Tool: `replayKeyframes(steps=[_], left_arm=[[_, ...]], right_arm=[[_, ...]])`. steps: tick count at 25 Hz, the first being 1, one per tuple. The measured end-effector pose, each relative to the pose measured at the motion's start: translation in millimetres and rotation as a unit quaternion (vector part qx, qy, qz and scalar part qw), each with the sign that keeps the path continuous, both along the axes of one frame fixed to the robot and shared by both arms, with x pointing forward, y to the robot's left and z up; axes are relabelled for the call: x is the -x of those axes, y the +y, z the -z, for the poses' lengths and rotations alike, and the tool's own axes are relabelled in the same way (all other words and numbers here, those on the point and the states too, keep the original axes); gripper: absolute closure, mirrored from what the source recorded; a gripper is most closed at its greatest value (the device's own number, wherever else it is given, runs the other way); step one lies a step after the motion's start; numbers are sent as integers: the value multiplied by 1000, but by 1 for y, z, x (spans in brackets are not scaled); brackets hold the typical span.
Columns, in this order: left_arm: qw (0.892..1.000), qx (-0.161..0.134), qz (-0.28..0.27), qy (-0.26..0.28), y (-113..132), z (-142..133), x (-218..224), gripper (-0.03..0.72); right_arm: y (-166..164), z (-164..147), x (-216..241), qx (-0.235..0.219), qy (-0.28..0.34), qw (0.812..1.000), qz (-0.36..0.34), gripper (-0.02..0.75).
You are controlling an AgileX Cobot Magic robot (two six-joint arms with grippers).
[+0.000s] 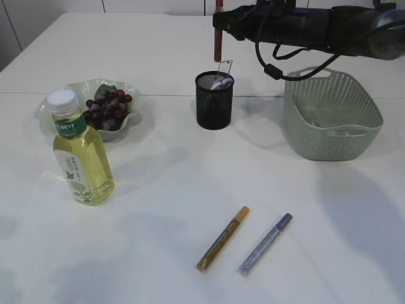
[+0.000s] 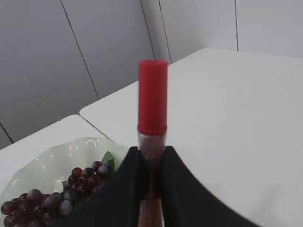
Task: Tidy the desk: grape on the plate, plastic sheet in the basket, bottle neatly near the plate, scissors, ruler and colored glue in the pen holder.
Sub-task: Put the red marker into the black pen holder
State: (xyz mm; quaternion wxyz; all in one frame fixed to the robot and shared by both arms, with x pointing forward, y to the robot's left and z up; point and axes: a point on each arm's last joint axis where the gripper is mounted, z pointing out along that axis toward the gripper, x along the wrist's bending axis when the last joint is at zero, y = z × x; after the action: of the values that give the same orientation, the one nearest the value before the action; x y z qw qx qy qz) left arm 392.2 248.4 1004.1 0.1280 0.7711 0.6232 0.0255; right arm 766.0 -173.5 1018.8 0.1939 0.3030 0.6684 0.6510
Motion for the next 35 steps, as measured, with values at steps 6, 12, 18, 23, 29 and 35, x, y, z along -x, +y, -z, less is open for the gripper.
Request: replayKeyframes(steps=[6, 12, 18, 23, 29, 35], left_arm=[[1000, 0, 0, 1, 0, 0, 0, 273], [1000, 0, 0, 1, 0, 0, 0, 273], [1000, 0, 0, 1, 0, 0, 0, 273], [1000, 0, 0, 1, 0, 0, 0, 273], [1000, 0, 0, 1, 0, 0, 0, 273], [1000, 0, 0, 1, 0, 0, 0, 273]], right_arm=[[10, 11, -8, 6, -10, 1000, -8, 625], [15, 21, -9, 17, -14, 1000, -15, 622], [15, 23, -9, 19, -16, 1000, -15, 512], [15, 23, -9, 19, -16, 1000, -15, 444], [15, 22, -5, 29, 33, 999, -25, 436], [4, -23, 32, 137, 216, 967, -17, 435]])
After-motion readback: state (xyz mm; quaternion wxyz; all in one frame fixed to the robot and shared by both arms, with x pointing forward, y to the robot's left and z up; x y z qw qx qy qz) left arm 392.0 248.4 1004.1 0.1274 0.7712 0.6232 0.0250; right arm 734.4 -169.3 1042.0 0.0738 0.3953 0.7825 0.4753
